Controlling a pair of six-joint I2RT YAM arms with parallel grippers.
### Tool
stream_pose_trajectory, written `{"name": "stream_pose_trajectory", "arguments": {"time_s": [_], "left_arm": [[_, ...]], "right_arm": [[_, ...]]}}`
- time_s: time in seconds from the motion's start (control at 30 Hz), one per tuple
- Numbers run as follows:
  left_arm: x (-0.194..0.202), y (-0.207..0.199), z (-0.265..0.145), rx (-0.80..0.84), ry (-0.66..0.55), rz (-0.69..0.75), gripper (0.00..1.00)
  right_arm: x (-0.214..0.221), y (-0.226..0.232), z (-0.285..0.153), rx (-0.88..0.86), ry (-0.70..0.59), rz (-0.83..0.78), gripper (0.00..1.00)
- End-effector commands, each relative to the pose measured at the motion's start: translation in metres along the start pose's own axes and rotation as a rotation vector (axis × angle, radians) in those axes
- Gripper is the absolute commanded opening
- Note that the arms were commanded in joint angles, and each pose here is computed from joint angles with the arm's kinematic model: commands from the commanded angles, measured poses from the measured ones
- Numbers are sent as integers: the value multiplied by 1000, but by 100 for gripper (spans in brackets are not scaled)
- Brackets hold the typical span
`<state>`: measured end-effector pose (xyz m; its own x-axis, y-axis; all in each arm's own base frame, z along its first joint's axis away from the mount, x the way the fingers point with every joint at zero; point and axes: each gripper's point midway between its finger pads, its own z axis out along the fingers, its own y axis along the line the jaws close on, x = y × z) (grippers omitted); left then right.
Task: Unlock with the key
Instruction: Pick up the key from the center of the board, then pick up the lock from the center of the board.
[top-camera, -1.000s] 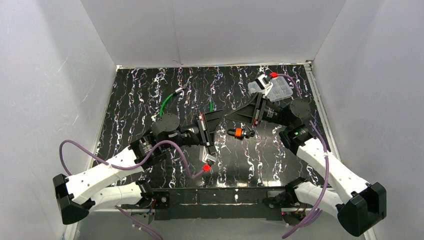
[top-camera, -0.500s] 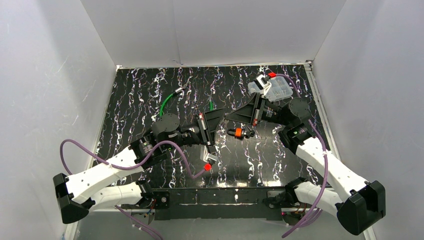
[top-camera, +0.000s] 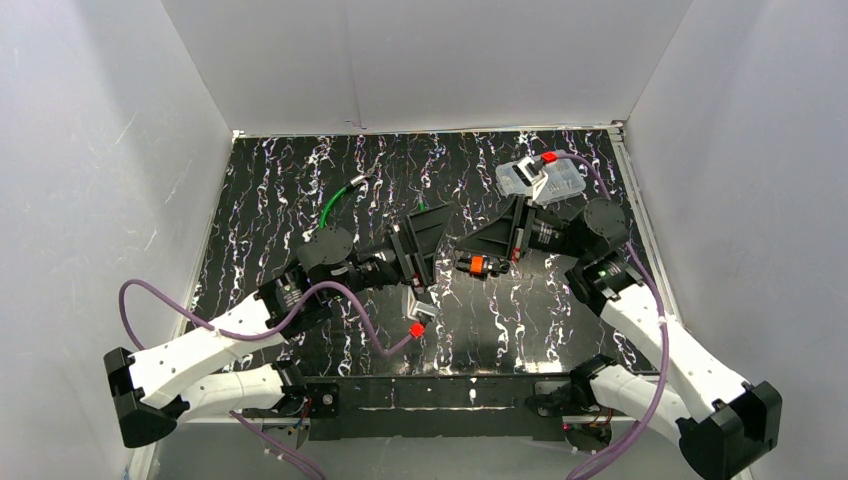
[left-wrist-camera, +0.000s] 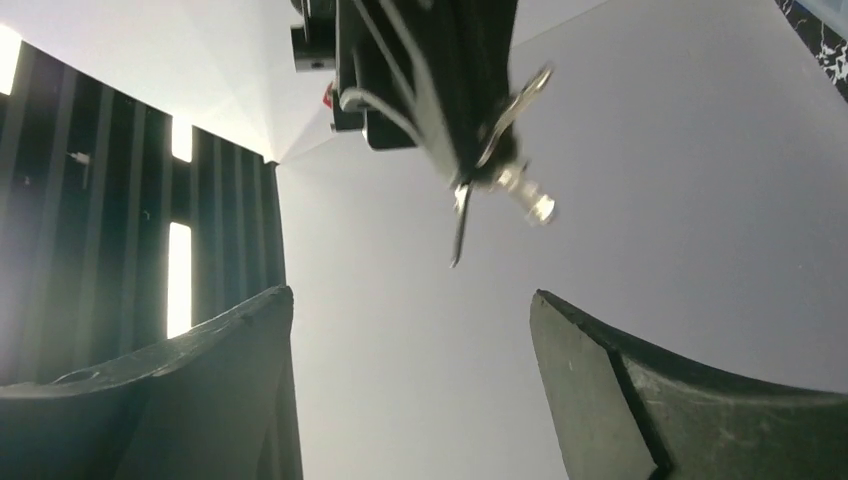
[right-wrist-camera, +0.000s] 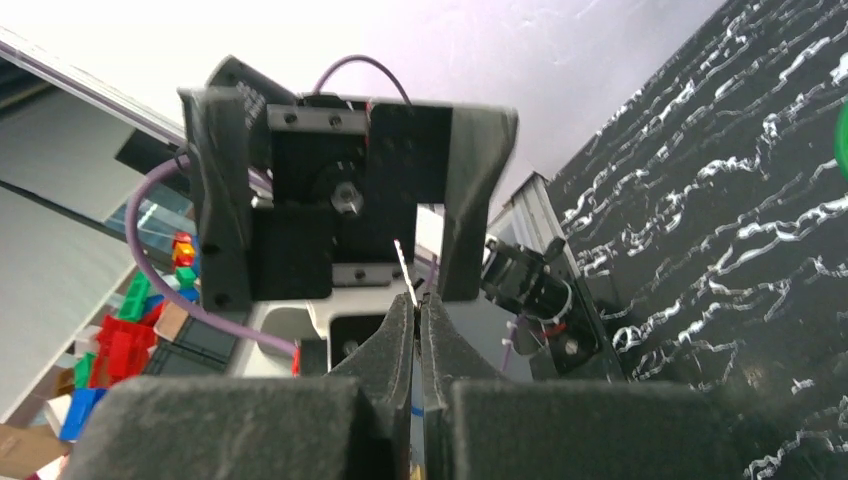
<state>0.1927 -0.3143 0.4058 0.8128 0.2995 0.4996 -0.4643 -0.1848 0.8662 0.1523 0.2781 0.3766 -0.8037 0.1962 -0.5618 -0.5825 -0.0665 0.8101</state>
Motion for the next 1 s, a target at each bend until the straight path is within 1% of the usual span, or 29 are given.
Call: {"name": "stream_pose_trajectory", "arguments": {"time_s": [0.0, 0.1, 0.17, 0.23, 0.27, 0.37, 0.43, 0.53, 0.57, 0.63, 0.7, 0.77, 0.83, 0.9, 0.97], "left_arm": [[31, 39, -27, -53, 113, -3, 90], [34, 20, -43, 45, 131, -206, 93], [34, -1, -56, 157, 158, -424, 93], [28, -18, -66, 258, 184, -680, 93], [17, -37, -72, 362, 187, -800, 93], [-17, -75, -80, 541, 175, -1090, 93], [-36, -98, -82, 620, 188, -1222, 93], [-56, -126, -83, 729, 197, -1361, 93], [-63, -143, -83, 795, 204, -1456, 93], [-71, -161, -82, 857, 191, -1500, 92], [-83, -186, -81, 910, 138, -1485, 92], [-97, -209, -81, 932, 52, -1418, 91], [-108, -229, -77, 899, -49, -1297, 90], [-116, -244, -73, 881, -113, -1215, 90], [-121, -256, -68, 894, -168, -1170, 89]], "right_arm": [[14, 7, -17, 53, 52, -90, 1], [26, 0, -29, 112, 73, -109, 1], [35, -5, -37, 156, 88, -117, 1], [43, -12, -46, 207, 96, -124, 1], [48, -14, -51, 229, 98, -141, 1], [62, -24, -65, 301, 111, -143, 1], [69, -28, -73, 333, 109, -160, 1], [76, -34, -81, 371, 111, -163, 1], [84, -40, -89, 405, 110, -158, 1], [89, -45, -95, 430, 103, -157, 1], [94, -49, -100, 448, 93, -155, 1], [97, -51, -104, 459, 78, -155, 1], [99, -51, -106, 464, 69, -153, 1], [99, -52, -107, 468, 62, -152, 1], [100, -53, -109, 472, 52, -149, 1]]}}
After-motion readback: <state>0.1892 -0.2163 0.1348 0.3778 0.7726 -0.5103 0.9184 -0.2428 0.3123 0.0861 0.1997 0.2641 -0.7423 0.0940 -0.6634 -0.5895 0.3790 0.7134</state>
